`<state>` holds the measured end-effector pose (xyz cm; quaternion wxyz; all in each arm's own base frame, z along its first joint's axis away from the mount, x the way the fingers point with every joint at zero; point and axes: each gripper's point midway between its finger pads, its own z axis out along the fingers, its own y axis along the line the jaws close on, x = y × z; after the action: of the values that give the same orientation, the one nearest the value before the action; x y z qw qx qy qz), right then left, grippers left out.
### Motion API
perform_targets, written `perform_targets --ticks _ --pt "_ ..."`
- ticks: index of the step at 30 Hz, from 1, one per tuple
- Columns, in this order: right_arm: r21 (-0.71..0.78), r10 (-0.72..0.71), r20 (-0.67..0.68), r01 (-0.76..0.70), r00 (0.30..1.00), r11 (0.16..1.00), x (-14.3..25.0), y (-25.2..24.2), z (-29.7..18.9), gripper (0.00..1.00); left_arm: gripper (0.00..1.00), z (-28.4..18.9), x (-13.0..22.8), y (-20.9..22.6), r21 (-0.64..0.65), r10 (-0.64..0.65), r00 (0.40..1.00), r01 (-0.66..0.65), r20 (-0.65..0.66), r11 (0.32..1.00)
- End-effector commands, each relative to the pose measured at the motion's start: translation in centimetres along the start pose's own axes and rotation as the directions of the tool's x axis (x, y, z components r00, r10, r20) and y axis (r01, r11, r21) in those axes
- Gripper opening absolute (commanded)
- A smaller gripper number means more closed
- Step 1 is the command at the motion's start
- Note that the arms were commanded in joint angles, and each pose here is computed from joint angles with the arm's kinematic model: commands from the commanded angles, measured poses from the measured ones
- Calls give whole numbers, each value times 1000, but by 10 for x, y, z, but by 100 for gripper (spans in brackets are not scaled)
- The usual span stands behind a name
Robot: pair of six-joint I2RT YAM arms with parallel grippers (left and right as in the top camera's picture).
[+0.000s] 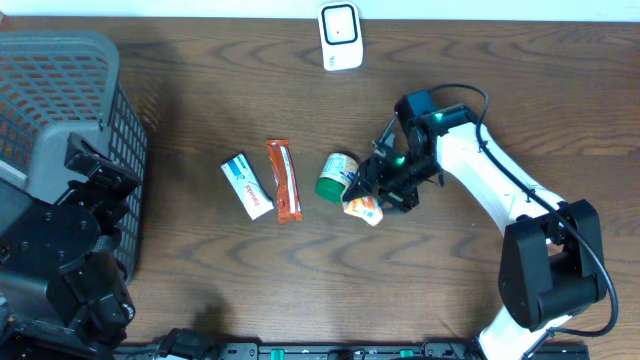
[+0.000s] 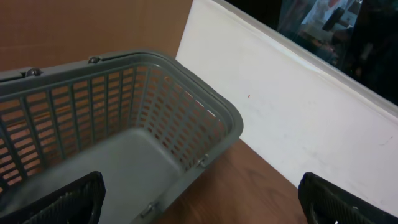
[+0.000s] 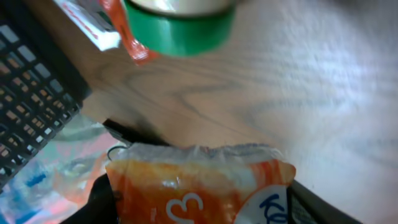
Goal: Scan the item barcode
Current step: 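Lift the orange packet with the right gripper toward the scanner, then hold the orange packet in front of the white scanner with the right gripper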
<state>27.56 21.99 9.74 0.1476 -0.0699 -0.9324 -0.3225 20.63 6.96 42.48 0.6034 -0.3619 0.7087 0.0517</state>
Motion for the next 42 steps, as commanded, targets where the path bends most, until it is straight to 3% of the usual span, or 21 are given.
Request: perform_targets --ticks 1,10,17,23,27,31,34,42 --pt "32 -73 84 70 994 997 -22 0 -2 60 99 1 -1 3 -17 18 1000 -18 7 1000" --pt "16 -280 374 295 884 955 -88 48 -24 54 100 1 -1 3 -17 18 1000 -18 7 1000" --pt "175 -359 635 324 684 929 -148 66 -64 60 99 1 -1 3 -17 18 1000 -18 7 1000" --pt "239 -382 794 335 472 911 -190 86 -101 61 99 1 -1 3 -17 18 1000 -18 7 1000" --pt "257 -375 840 320 392 912 -214 88 -109 58 99 1 -1 3 -17 18 1000 -18 7 1000" --pt "307 -402 857 307 322 901 -247 88 -105 64 100 1 -1 3 -17 18 1000 -18 7 1000" --pt "351 -424 862 276 279 895 -275 87 -103 62 100 1 -1 3 -17 18 1000 -18 7 1000" --pt "413 -465 874 288 141 864 -341 122 -111 63 99 1 -1 3 -17 18 1000 -18 7 1000"
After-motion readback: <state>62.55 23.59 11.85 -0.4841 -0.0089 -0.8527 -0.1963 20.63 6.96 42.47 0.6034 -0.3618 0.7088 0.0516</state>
